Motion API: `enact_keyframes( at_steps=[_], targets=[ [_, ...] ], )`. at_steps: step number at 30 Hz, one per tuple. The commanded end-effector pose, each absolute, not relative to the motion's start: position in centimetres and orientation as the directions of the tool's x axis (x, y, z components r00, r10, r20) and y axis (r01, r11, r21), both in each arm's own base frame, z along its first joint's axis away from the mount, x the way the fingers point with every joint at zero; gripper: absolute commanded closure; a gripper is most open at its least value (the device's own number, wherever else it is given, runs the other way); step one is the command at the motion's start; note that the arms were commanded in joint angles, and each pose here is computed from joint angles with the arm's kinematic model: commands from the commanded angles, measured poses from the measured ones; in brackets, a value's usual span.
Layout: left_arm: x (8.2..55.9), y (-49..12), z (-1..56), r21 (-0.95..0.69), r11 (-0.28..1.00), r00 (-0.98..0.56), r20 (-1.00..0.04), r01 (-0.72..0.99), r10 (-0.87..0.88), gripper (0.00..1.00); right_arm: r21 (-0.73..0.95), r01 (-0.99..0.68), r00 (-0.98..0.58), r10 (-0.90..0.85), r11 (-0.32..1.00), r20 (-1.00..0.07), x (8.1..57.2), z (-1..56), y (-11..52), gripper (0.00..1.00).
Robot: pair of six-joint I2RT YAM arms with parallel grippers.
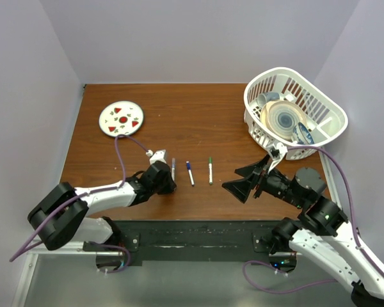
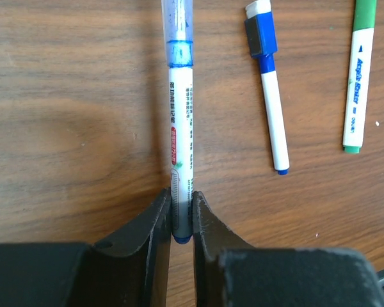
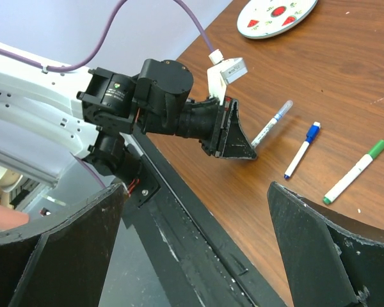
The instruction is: Insert the pens into the pen caps
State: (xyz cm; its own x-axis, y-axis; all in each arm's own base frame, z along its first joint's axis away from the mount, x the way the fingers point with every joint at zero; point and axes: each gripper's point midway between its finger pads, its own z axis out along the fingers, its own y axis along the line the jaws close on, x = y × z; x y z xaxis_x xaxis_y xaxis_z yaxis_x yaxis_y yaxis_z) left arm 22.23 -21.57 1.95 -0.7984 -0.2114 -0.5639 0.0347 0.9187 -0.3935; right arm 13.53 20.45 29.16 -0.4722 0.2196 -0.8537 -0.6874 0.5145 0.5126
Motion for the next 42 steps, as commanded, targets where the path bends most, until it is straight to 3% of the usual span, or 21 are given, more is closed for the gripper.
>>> enact_keyframes(
  at_steps=[1, 4, 7, 10, 17, 21, 25, 26, 34, 42],
  targets=[
    [21.5, -20.9, 2.1, -0.381, 0.925, -0.816, -0.537, 0.009, -0.214, 0.79, 0.481, -0.708, -0.413, 0.249, 0.517, -0.876, 13.5, 31.4, 19.8, 0.01],
    [21.3, -21.1, 2.7, -0.398, 0.917, -0.817, -0.536, 0.02, -0.215, 0.78, 0.486, -0.711, -0.417, 0.251, 0.509, -0.873, 13.5, 31.4, 20.1, 0.01],
    [21.0, -21.4, 3.1, -0.406, 0.913, -0.825, -0.526, 0.032, -0.205, 0.66, 0.487, -0.714, -0.416, 0.255, 0.503, -0.873, 13.4, 31.6, 20.1, 0.01],
    [20.8, -21.6, 3.8, -0.423, 0.905, -0.826, -0.526, 0.045, -0.205, 0.61, 0.488, -0.714, -0.414, 0.258, 0.502, -0.873, 13.4, 31.8, 20.0, 0.01],
    [22.1, -22.3, 10.2, -0.481, 0.867, -0.752, -0.617, 0.129, -0.23, 0.5, 0.494, -0.717, -0.423, 0.257, 0.491, -0.869, 13.2, 31.9, 20.2, 0.01],
    [23.2, -22.6, 16.5, -0.491, 0.829, -0.629, -0.741, 0.268, -0.236, 0.31, 0.501, -0.701, -0.438, 0.248, 0.508, -0.864, 13.5, 31.0, 20.2, 0.01],
    [22.8, -22.1, 23.9, -0.517, 0.757, -0.472, -0.824, 0.399, -0.314, 0.02, 0.5, -0.648, -0.451, 0.239, 0.574, -0.86, 14.4, 29.6, 19.5, 0.01],
    [22.5, -22.0, 24.8, -0.519, 0.744, -0.453, -0.831, 0.421, -0.323, 0.0, 0.499, -0.631, -0.452, 0.241, 0.594, -0.859, 14.7, 29.3, 19.2, 0.01],
    [18.2, -21.8, 31.0, -0.474, 0.576, -0.305, -0.878, 0.666, -0.369, 0.0, 0.504, -0.447, -0.469, 0.286, 0.74, -0.836, 16.8, 28.0, 16.5, 0.01],
    [17.3, -20.8, 31.9, -0.449, 0.558, -0.246, -0.882, 0.697, -0.403, 0.0, 0.505, -0.306, -0.484, 0.325, 0.807, -0.813, 18.2, 27.5, 15.0, 0.01]
  ],
)
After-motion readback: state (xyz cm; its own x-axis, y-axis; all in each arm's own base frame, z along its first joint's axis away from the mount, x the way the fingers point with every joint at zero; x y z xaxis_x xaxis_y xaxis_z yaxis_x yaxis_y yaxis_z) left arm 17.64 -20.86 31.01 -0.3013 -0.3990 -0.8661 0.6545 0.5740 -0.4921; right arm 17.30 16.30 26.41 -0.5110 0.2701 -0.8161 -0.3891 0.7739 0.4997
